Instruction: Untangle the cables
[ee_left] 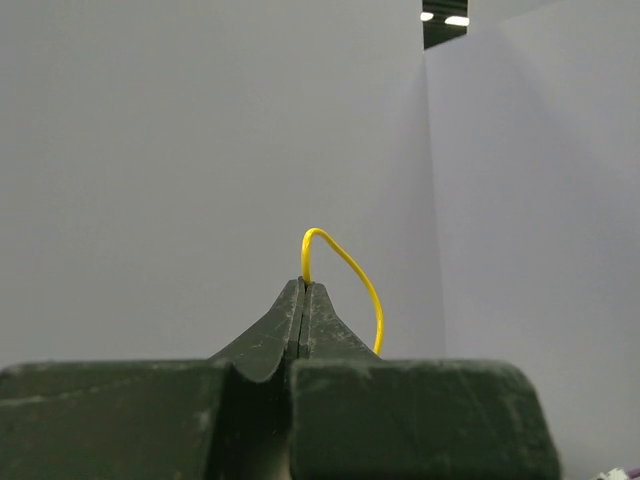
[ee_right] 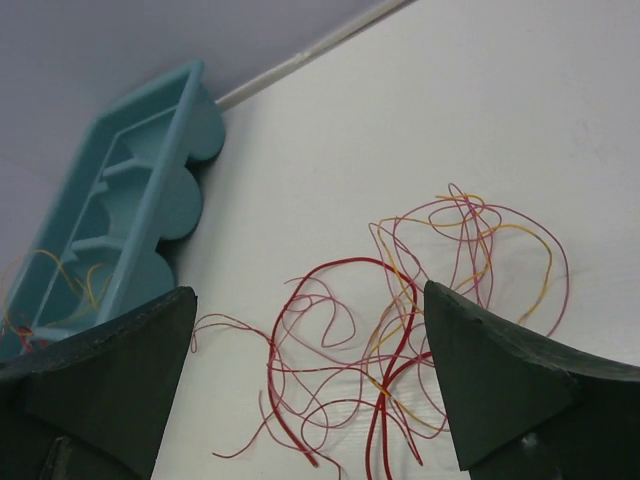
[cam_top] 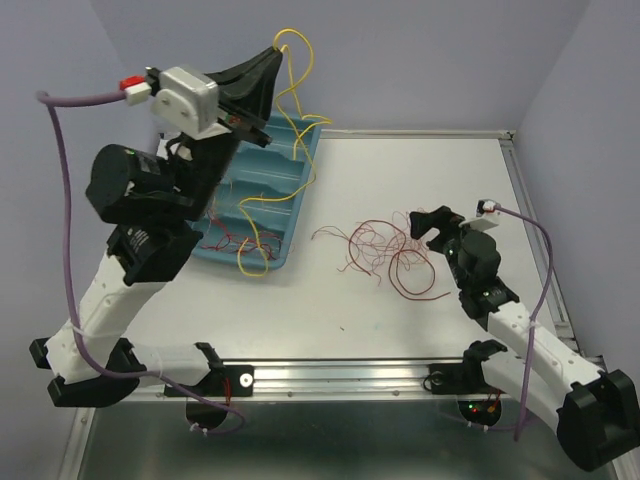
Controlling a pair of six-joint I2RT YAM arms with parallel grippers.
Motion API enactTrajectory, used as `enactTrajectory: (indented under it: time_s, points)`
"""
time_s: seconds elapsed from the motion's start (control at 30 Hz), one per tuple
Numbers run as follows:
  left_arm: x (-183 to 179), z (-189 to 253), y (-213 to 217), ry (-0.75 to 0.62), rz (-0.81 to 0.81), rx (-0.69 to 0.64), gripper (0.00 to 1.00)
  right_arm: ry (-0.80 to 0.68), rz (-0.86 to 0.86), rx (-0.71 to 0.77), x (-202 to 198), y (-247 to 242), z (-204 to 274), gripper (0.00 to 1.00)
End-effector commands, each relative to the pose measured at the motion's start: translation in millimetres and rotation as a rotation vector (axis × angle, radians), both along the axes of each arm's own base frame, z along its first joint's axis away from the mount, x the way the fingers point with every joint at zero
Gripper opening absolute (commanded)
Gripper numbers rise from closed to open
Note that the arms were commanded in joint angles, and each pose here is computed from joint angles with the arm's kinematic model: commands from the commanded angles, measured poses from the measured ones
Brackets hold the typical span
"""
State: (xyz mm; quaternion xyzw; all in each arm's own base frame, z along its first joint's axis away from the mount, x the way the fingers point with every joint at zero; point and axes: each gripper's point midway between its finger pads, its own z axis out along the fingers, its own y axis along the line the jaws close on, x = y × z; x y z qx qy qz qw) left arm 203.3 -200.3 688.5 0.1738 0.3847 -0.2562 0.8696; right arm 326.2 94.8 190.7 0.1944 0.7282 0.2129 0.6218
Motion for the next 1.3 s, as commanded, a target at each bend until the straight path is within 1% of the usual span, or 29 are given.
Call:
enactTrajectory:
  time_s: [0.0, 0.13, 0.17, 0.27, 0.3, 0.33, 0.37, 0.4, 0.5, 0.67, 0.77, 0.83, 0.87, 0.9, 1.03, 1.1, 1.13, 1.2, 1.27]
  points:
    - [23, -7, 5, -0.022, 0.137, 0.0, 0.0, -0.071, 0.084, -0.004, -5, 12, 9, 1.0]
    - [47, -21, 5, -0.005, 0.194, 0.036, 0.0, -0.068, 0.109, 0.0, -4, 17, 8, 1.0]
    - [58, -25, 8, 0.0, 0.198, 0.044, 0.0, -0.064, 0.117, 0.002, -4, 19, 8, 1.0]
    - [73, -28, 15, -0.009, 0.187, 0.061, 0.0, -0.063, 0.121, 0.002, -4, 20, 8, 1.0]
    - [88, -33, 24, 0.001, 0.225, 0.071, 0.0, -0.063, 0.121, 0.002, -4, 20, 7, 1.0]
    - [93, -34, 28, 0.008, 0.23, 0.066, 0.0, -0.063, 0.121, 0.002, -4, 19, 7, 1.0]
    - [98, -41, 23, 0.006, 0.212, 0.094, 0.0, -0.066, 0.121, 0.003, -4, 19, 8, 1.0]
    - [105, -42, 34, 0.003, 0.241, 0.093, 0.0, -0.066, 0.121, 0.003, -4, 20, 8, 1.0]
    - [116, -55, 38, 0.015, 0.23, 0.112, 0.0, -0.067, 0.126, 0.006, -5, 20, 8, 1.0]
    - [132, -68, 57, 0.033, 0.256, 0.131, 0.0, -0.064, 0.13, 0.006, -4, 21, 7, 1.0]
    - [141, -82, 72, 0.048, 0.284, 0.152, 0.0, -0.063, 0.133, 0.008, -4, 22, 7, 1.0]
    - [150, -101, 80, 0.068, 0.295, 0.166, 0.0, -0.069, 0.136, 0.01, -5, 22, 9, 1.0]
    - [155, -107, 92, 0.075, 0.316, 0.174, 0.0, -0.069, 0.136, 0.012, -5, 22, 9, 1.0]
    - [158, -119, 97, 0.095, 0.316, 0.181, 0.0, -0.07, 0.137, 0.014, -5, 22, 10, 1.0]
    - [171, -140, 124, 0.133, 0.314, 0.183, 0.0, -0.067, 0.145, 0.017, -5, 24, 9, 1.0]
    - [179, -155, 126, 0.166, 0.276, 0.202, 0.0, -0.062, 0.149, 0.016, -5, 25, 8, 1.0]
    - [184, -160, 140, 0.182, 0.293, 0.201, 0.0, -0.062, 0.149, 0.016, -5, 25, 8, 1.0]
    - [192, -178, 139, 0.212, 0.261, 0.233, 0.0, -0.06, 0.148, 0.017, -5, 25, 7, 1.0]
    - [194, -188, 140, 0.216, 0.263, 0.262, 0.0, -0.062, 0.151, 0.017, -5, 25, 8, 1.0]
